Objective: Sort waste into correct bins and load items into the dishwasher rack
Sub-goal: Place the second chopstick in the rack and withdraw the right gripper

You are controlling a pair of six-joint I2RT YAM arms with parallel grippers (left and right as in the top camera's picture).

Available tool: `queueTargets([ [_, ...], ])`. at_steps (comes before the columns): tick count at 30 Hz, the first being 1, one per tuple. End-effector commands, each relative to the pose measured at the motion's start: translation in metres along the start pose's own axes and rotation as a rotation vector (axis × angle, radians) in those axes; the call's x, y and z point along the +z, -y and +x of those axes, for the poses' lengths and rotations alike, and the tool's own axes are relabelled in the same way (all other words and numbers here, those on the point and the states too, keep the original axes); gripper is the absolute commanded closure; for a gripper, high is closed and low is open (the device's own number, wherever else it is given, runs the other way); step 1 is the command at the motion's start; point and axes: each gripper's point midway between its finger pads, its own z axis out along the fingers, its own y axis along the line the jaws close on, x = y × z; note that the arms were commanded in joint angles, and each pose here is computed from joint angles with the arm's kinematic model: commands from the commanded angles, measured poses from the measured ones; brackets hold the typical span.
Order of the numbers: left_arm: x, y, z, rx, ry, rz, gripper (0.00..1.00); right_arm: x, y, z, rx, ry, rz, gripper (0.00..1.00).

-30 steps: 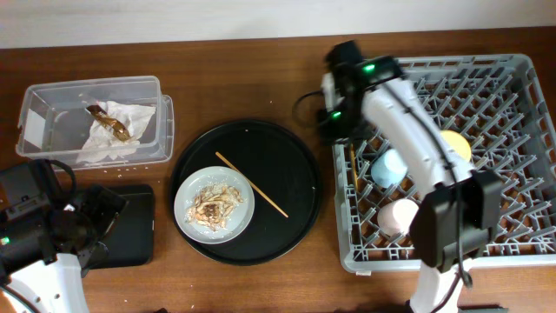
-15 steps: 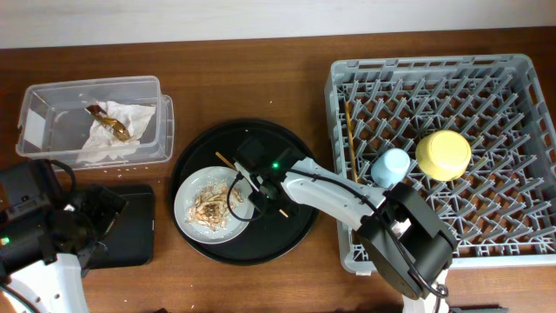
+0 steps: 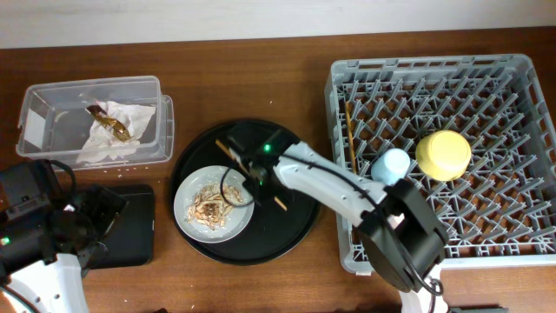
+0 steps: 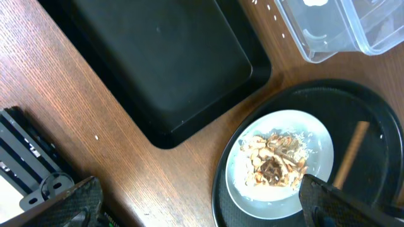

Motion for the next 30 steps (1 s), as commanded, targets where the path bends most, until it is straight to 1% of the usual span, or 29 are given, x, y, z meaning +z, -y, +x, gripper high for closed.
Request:
queueTargets([
  [1, -0.001, 0.000, -0.001, -0.008, 0.006, 0.004, 0.01, -0.061, 0.054, -0.023, 0.186, 0.093, 0.035, 0.96],
  [2, -0.001, 0.000, -0.001, -0.008, 0.006, 0.004, 0.01, -0.082, 0.086, -0.019, 0.304, 0.104, 0.048, 0.96],
  [3, -0.001, 0.000, -0.001, -0.008, 0.006, 0.004, 0.01, -0.096, 0.107, -0.013, 0.383, 0.112, 0.054, 0.96],
  [5, -0.001, 0.000, -0.001, -0.008, 0.006, 0.004, 0.01, -0.124, 0.162, 0.018, 0.541, 0.111, 0.071, 0.96],
  [7, -0.001, 0.000, -0.001, -0.008, 0.006, 0.004, 0.01, -0.123, 0.194, 0.052, 0.630, 0.033, 0.080, 0.96],
  [10, -0.001, 0.000, -0.001, -0.008, 0.006, 0.004, 0.01, -0.111, 0.205, 0.072, 0.664, -0.025, 0.108, 0.96],
  [12, -0.001, 0.000, -0.001, -0.008, 0.006, 0.004, 0.01, -0.102, 0.203, 0.078, 0.665, -0.051, 0.104, 0.96],
  [13, -0.001, 0.000, -0.001, -0.008, 0.006, 0.004, 0.01, -0.096, 0.203, 0.079, 0.666, -0.055, 0.103, 0.85],
  [14, -0.001, 0.000, -0.001, -0.008, 0.006, 0.004, 0.01, -0.093, 0.202, 0.081, 0.666, -0.064, 0.100, 0.71],
  [15, -0.001, 0.000, -0.001, -0.008, 0.006, 0.004, 0.01, -0.089, 0.200, 0.081, 0.664, -0.075, 0.096, 0.53],
  [16, -0.001, 0.000, -0.001, -0.008, 0.006, 0.004, 0.01, -0.088, 0.200, 0.081, 0.676, -0.075, 0.093, 0.49],
  [18, -0.001, 0.000, -0.001, -0.008, 0.006, 0.004, 0.01, -0.089, 0.199, 0.082, 0.747, -0.076, 0.096, 0.49],
  [19, -0.001, 0.000, -0.001, -0.008, 0.006, 0.004, 0.01, -0.091, 0.198, 0.085, 0.781, -0.083, 0.097, 0.51],
  [20, -0.001, 0.000, -0.001, -0.008, 0.006, 0.004, 0.01, -0.100, 0.196, 0.089, 0.812, -0.080, 0.103, 0.54],
  [21, -0.001, 0.000, -0.001, -0.008, 0.006, 0.004, 0.01, -0.112, 0.194, 0.092, 0.829, -0.061, 0.109, 0.54],
  [22, -0.001, 0.000, -0.001, -0.008, 0.006, 0.004, 0.01, -0.145, 0.199, 0.102, 0.866, 0.003, 0.183, 0.53],
  [23, -0.001, 0.000, -0.001, -0.008, 0.006, 0.004, 0.01, -0.187, 0.210, 0.125, 0.944, 0.078, 0.321, 0.44],
  [24, -0.001, 0.000, -0.001, -0.008, 0.006, 0.004, 0.01, -0.218, 0.218, 0.144, 0.985, 0.144, 0.387, 0.01],
  [25, -0.001, 0.000, -0.001, -0.008, 0.006, 0.004, 0.01, -0.242, 0.220, 0.160, 1.036, 0.207, 0.383, 0.01],
  [26, -0.001, 0.000, -0.001, -0.008, 0.006, 0.004, 0.01, -0.266, 0.232, 0.193, 1.154, 0.258, 0.398, 0.01],
  [27, -0.001, 0.000, -0.001, -0.008, 0.006, 0.004, 0.01, -0.279, 0.245, 0.225, 1.264, 0.263, 0.434, 0.01],
  [28, -0.001, 0.000, -0.001, -0.008, 0.006, 0.004, 0.01, -0.285, 0.255, 0.259, 1.382, 0.231, 0.466, 0.01],
  [29, -0.001, 0.000, -0.001, -0.008, 0.006, 0.004, 0.01, -0.283, 0.257, 0.286, 1.479, 0.171, 0.460, 0.01],
  [30, -0.001, 0.000, -0.001, -0.008, 0.006, 0.004, 0.01, -0.283, 0.263, 0.299, 1.536, 0.157, 0.472, 0.01],
])
